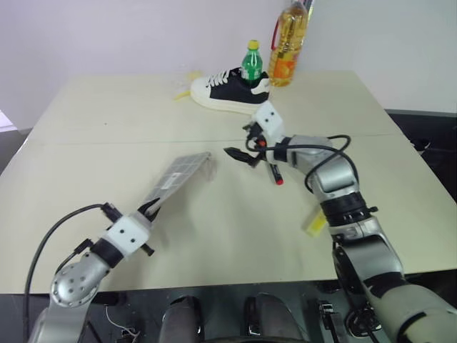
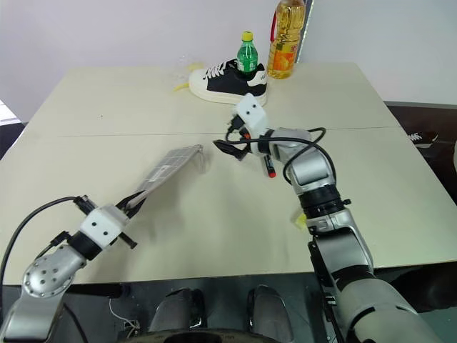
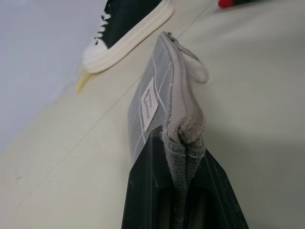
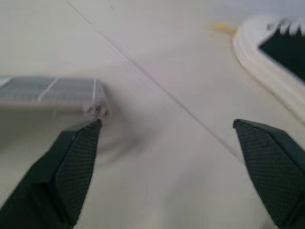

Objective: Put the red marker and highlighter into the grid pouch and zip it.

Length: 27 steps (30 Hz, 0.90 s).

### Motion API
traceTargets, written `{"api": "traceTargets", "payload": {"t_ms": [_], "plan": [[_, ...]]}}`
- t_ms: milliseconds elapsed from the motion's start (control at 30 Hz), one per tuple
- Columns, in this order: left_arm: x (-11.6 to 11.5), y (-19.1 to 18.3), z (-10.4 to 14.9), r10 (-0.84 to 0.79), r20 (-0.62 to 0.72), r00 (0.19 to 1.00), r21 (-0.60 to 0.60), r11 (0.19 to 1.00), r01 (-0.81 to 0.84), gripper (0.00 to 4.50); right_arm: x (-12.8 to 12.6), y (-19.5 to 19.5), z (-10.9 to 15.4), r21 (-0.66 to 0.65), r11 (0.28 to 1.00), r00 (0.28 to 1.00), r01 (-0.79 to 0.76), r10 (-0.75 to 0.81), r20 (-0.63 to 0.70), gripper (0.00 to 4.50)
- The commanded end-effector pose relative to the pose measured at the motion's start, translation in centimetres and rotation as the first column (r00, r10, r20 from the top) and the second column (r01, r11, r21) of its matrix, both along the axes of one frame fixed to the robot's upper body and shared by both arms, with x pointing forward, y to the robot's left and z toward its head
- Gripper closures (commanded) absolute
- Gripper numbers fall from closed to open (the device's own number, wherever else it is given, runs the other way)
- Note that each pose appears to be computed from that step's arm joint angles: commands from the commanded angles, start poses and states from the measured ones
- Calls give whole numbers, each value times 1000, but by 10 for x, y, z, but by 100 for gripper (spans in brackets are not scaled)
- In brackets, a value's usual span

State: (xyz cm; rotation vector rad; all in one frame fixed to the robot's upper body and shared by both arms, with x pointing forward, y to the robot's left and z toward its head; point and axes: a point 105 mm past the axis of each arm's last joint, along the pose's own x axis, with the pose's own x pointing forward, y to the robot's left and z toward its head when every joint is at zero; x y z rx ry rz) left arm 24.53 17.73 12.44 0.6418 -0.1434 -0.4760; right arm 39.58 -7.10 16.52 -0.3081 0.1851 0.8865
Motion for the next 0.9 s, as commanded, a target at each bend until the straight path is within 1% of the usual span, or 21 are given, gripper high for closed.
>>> {"api": "traceTargets", "payload": {"t_ms": [33, 167, 267, 300, 367, 467, 533, 567, 600, 767, 900], "plan": [[3, -18, 12, -50, 41, 998, -54, 997, 52, 450, -13, 8, -4, 19, 998, 997, -55, 56, -54, 5], [6, -25, 17, -66, 51, 997, -92, 993, 71, 450, -11, 12, -10, 49, 999, 996, -7, 11, -86, 5], [4, -28, 16, -91, 44, 995, -93, 991, 95, 450, -6, 14, -13, 64, 997, 995, 40, -33, -99, 5], [4, -28, 16, -93, 42, 995, -93, 991, 97, 450, -5, 15, -14, 69, 996, 994, 48, -40, -103, 28], [3, -28, 15, -93, 40, 995, -92, 991, 97, 450, -5, 17, -15, 79, 995, 993, 54, -45, -110, 91], [2, -26, 16, -91, 42, 995, -96, 991, 95, 450, -4, 19, -15, 89, 994, 993, 61, -52, -107, 242], [2, -26, 17, -91, 41, 995, -97, 991, 94, 450, -4, 20, -16, 85, 995, 993, 60, -51, -103, 356], [2, -26, 16, -90, 41, 995, -97, 991, 94, 450, -4, 20, -16, 85, 995, 993, 60, -51, -103, 407], [2, -26, 16, -90, 40, 995, -97, 991, 94, 450, -4, 21, -16, 86, 995, 994, 57, -48, -101, 448], [3, -26, 15, -80, 39, 996, -100, 992, 83, 450, -7, 24, -16, 62, 997, 996, 36, -31, -82, 448], [9, -29, 13, -65, 35, 997, -113, 991, 69, 450, -17, 31, -14, -46, 998, 999, -51, 51, 5, 448]]}}
